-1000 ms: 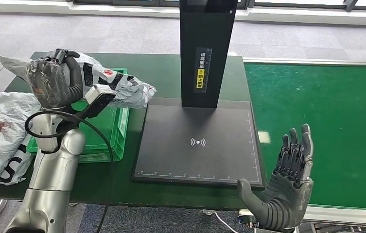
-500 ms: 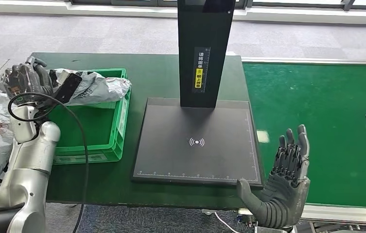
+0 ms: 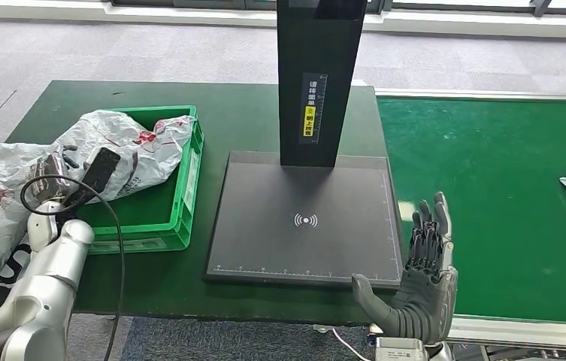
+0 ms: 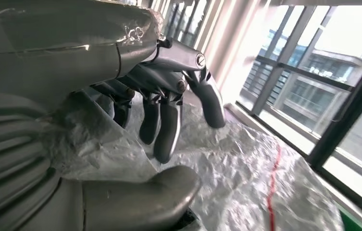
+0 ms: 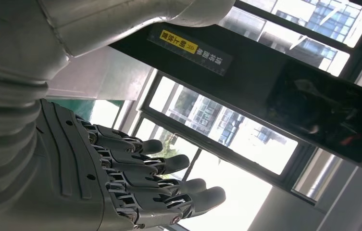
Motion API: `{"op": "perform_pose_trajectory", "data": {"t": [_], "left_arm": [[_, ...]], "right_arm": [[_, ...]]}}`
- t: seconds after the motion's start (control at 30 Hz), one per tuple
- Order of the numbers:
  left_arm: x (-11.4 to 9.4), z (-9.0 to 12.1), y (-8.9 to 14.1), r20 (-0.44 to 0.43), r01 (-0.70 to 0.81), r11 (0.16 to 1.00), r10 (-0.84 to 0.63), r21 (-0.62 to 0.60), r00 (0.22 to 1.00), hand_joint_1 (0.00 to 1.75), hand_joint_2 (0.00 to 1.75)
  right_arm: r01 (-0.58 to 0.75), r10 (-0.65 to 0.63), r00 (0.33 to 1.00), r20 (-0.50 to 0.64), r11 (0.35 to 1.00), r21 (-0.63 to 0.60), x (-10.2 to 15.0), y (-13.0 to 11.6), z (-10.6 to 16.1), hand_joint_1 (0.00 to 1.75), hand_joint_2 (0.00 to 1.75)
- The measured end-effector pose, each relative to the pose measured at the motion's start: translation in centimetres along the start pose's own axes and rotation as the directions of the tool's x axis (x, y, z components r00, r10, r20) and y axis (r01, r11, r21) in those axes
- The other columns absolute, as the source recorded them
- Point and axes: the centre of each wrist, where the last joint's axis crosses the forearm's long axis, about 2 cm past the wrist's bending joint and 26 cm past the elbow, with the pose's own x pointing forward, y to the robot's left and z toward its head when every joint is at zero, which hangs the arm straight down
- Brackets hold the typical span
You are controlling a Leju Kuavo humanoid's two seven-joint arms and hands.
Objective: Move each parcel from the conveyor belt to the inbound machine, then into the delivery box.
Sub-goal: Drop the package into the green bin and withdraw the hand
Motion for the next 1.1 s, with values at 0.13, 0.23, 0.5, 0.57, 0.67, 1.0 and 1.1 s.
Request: {"op": "perform_pose_trajectory", "data": {"t": [0.13,0.23,0.5,0.57,0.67,1.0,1.1], "left_arm": [[1.3,2.4,-1.0,0.017,-0.176,0.984,0.176,0.040,0.984,0.00,0.00],[2.1,3.7,-0.8,0.028,-0.291,0.953,0.290,0.086,0.957,0.00,0.00],[6.7,9.8,0.9,0.208,-0.595,0.699,0.563,0.397,0.800,0.00,0.00],[8.0,11.5,1.3,0.268,-0.624,0.664,0.566,0.413,0.780,0.00,0.00],[9.4,13.0,1.9,0.314,-0.651,0.630,0.572,0.424,0.758,0.00,0.00],[10.8,13.7,4.5,0.415,-0.688,0.539,0.551,0.487,0.724,0.00,0.00],[11.1,14.2,4.6,0.411,-0.735,0.473,0.619,0.486,0.670,0.00,0.00]], "right_arm": [[-0.011,0.011,1.000,-0.013,1.000,0.013,-0.1,-0.1,0.2,0.00,1.75],[-0.015,0.015,1.000,-0.023,1.000,0.017,-0.2,-0.2,0.4,0.00,1.75],[-0.030,0.034,0.996,-0.083,0.998,0.049,-1.2,-0.7,0.2,0.00,1.75],[-0.052,0.058,0.994,-0.097,0.997,0.062,-1.8,-0.9,0.0,0.00,1.75],[-0.075,0.082,0.991,-0.110,0.995,0.070,-2.3,-1.2,-0.1,0.00,1.75],[-0.362,0.407,0.899,-0.165,0.899,0.246,-4.1,-1.3,-1.0,0.00,1.75],[-0.510,0.594,0.779,-0.201,0.787,0.348,-6.8,-1.7,-0.2,0.00,1.75]]}}
